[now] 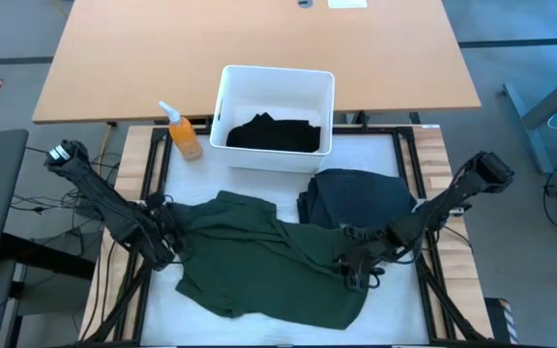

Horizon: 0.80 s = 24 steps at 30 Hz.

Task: Fold laundry
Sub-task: Fold the green polo shirt from the white laundry organizer

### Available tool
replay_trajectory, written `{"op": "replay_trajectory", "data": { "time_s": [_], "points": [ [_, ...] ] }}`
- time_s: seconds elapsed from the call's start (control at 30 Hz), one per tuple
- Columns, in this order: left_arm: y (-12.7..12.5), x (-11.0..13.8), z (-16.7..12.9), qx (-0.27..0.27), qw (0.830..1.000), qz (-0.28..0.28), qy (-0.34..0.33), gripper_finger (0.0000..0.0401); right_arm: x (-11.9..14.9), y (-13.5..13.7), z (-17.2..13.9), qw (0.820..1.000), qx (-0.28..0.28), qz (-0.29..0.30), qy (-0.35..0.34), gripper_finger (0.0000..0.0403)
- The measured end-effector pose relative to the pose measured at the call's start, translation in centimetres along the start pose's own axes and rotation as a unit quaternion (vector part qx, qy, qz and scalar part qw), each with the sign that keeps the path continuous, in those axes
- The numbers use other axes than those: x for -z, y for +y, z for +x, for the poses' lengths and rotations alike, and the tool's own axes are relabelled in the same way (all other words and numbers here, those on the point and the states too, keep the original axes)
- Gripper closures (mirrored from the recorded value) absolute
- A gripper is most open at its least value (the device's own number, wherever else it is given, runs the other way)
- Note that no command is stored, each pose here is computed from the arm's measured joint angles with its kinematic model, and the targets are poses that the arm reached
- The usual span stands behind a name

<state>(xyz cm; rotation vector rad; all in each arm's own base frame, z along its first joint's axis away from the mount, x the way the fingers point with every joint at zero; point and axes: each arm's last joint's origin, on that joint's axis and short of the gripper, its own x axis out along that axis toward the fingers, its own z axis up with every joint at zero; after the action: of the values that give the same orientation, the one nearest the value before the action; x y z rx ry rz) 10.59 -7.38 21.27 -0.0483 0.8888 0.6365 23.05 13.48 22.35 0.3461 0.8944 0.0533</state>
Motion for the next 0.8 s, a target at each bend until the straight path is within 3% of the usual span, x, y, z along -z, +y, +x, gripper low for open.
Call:
{"op": "replay_trajectory", "data": {
  "time_s": [0.13,0.2,0.27,0.4,0.5,0.63,0.8],
  "points": [
    [-0.2,-1.4,-1.1,0.011,0.999,-0.024,-0.045,0.0229,-0.8,1.0,0.4,0.998,-0.032,-0.015,-0.053,0.0212],
    [-1.2,-1.7,-1.2,0.049,0.997,-0.026,-0.055,0.0229,-0.9,1.4,1.2,0.996,-0.042,-0.033,-0.065,0.0211],
    [-2.8,-2.0,-1.1,0.121,0.990,-0.013,-0.065,0.0229,-0.9,1.8,1.9,0.995,-0.050,-0.044,-0.074,0.0213],
    [-6.5,-2.4,-1.1,0.296,0.949,0.049,-0.094,0.0229,-0.9,2.1,3.7,0.994,-0.055,-0.053,-0.082,0.0215],
    [-8.7,-2.4,-0.8,0.366,0.917,0.094,-0.132,0.0229,-0.7,2.6,5.1,0.992,-0.067,-0.054,-0.093,0.0215],
    [-11.3,-0.8,1.1,0.352,0.916,0.153,-0.115,0.0229,0.3,3.4,7.1,0.990,-0.083,-0.077,-0.086,0.0216],
    [-13.8,2.2,4.5,0.340,0.919,0.200,-0.011,0.0230,1.8,3.8,8.9,0.991,-0.081,-0.083,-0.061,0.0216]
  ]
}}
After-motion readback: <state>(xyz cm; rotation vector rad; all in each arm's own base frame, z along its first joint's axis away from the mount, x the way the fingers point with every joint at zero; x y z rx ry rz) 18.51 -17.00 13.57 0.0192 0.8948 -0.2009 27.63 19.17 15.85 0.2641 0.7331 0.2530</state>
